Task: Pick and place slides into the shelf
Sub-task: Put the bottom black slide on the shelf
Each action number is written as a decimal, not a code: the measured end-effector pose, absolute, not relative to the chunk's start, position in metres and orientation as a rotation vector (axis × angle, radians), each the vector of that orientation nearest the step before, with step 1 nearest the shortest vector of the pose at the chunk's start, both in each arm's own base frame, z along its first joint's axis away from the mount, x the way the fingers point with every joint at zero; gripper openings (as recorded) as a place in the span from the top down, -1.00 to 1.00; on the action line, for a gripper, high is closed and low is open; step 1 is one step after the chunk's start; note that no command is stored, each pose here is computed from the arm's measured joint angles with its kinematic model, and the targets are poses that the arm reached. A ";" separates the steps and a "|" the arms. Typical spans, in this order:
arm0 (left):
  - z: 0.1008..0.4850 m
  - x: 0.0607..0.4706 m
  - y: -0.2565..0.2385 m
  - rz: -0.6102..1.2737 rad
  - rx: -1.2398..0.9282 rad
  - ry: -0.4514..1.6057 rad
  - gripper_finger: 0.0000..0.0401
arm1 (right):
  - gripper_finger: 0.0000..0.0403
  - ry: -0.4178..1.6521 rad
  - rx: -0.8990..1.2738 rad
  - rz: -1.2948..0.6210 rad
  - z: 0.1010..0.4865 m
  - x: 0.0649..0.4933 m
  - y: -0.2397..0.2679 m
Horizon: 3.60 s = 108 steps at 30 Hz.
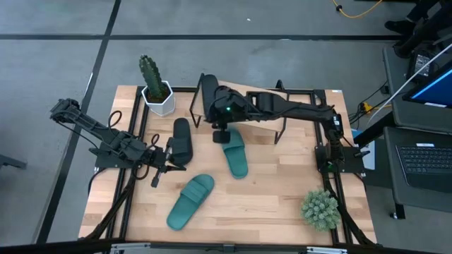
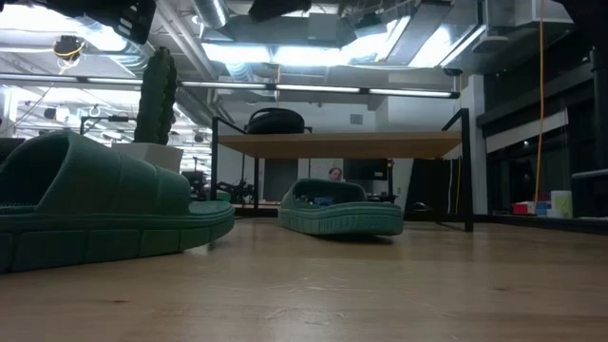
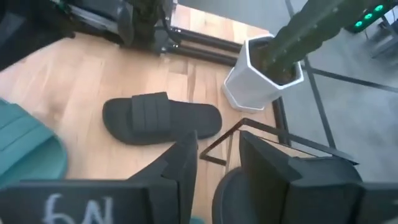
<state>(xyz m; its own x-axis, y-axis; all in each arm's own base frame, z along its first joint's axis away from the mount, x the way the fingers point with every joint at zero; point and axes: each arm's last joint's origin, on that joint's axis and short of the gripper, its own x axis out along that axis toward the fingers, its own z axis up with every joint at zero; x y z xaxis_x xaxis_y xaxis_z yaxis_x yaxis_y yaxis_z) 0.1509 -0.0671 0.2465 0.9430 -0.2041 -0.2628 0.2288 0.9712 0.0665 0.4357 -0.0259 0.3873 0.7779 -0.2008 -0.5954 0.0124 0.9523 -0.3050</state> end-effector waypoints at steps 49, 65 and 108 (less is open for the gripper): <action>0.295 0.266 0.011 0.407 0.335 0.463 1.00 | 0.42 0.088 -0.088 -0.160 0.253 0.230 0.014; 0.289 0.302 0.017 0.543 0.545 0.608 0.49 | 0.42 0.129 -0.048 -0.165 0.248 0.230 0.014; 0.251 0.314 0.057 0.740 0.699 0.872 0.26 | 0.42 0.186 -0.042 -0.165 0.241 0.231 0.014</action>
<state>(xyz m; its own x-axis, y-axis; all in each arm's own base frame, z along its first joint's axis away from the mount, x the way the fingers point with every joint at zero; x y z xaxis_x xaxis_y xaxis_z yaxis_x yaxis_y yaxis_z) 0.3144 0.0570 0.2509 0.4386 0.7989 -0.4115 -0.2757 0.5554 0.7845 0.2314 0.0145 0.2406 0.9693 -0.1675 -0.1802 0.1598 0.9855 -0.0568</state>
